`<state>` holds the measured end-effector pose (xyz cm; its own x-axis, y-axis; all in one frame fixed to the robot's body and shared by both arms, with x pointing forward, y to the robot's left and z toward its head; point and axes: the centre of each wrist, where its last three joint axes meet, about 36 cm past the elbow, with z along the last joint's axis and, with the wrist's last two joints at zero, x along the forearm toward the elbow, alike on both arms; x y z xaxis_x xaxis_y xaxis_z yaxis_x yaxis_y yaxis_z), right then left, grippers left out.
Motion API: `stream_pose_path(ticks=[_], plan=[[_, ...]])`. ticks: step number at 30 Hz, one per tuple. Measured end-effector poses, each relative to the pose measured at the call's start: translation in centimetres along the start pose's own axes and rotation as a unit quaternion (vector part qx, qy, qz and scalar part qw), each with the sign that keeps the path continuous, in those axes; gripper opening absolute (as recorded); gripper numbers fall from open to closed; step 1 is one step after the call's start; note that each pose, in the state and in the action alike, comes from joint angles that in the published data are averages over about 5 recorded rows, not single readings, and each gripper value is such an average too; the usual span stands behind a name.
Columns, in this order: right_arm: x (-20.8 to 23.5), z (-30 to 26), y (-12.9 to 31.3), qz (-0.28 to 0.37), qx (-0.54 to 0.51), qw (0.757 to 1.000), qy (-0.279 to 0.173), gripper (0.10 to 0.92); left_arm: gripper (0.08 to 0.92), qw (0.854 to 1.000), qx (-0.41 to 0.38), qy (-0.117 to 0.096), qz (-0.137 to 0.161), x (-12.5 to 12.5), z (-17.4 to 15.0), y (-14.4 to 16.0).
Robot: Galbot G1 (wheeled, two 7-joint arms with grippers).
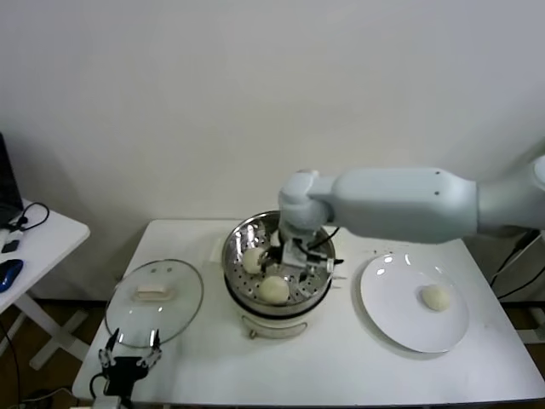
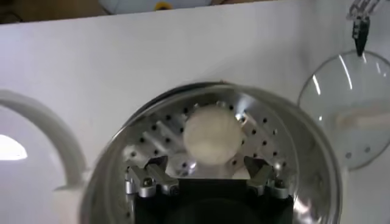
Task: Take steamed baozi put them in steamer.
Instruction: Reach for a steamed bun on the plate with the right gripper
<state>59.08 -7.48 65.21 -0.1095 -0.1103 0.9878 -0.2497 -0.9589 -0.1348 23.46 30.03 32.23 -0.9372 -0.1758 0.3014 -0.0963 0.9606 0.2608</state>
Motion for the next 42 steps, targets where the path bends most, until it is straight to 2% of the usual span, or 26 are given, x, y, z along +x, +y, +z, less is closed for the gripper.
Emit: stream_pose_path(ticks=[9, 17, 24, 30, 36, 42], plan=[[6.8, 5.8, 7.7, -0.017, -0.173, 0.985, 0.004, 0.823, 0.823, 1.0, -0.001, -0.004, 0.003, 0.0, -0.3, 0.0], [7.2, 8.8, 18.4, -0.028, -0.354, 0.935, 0.011, 0.823, 0.823, 1.0, -0.001, -0.007, 0.006, 0.3, -0.4, 0.1], [5.1, 10.0, 27.0, -0.03, -0.463, 0.885, 0.023, 0.823, 0.823, 1.0, 0.002, -0.012, 0.008, 0.1, -0.5, 0.0], [1.8, 10.0, 32.1, -0.037, -0.518, 0.854, 0.034, 0.823, 0.823, 1.0, 0.002, -0.012, 0.006, 0.1, -0.3, 0.1], [-1.9, 9.9, 35.2, -0.045, -0.544, 0.837, 0.039, 0.823, 0.823, 1.0, 0.0, -0.006, 0.003, 0.1, 0.1, 0.3], [-5.6, 10.0, 37.1, -0.056, -0.551, 0.832, 0.046, 0.823, 0.823, 1.0, -0.003, -0.002, 0.002, 0.2, 0.4, 0.3]])
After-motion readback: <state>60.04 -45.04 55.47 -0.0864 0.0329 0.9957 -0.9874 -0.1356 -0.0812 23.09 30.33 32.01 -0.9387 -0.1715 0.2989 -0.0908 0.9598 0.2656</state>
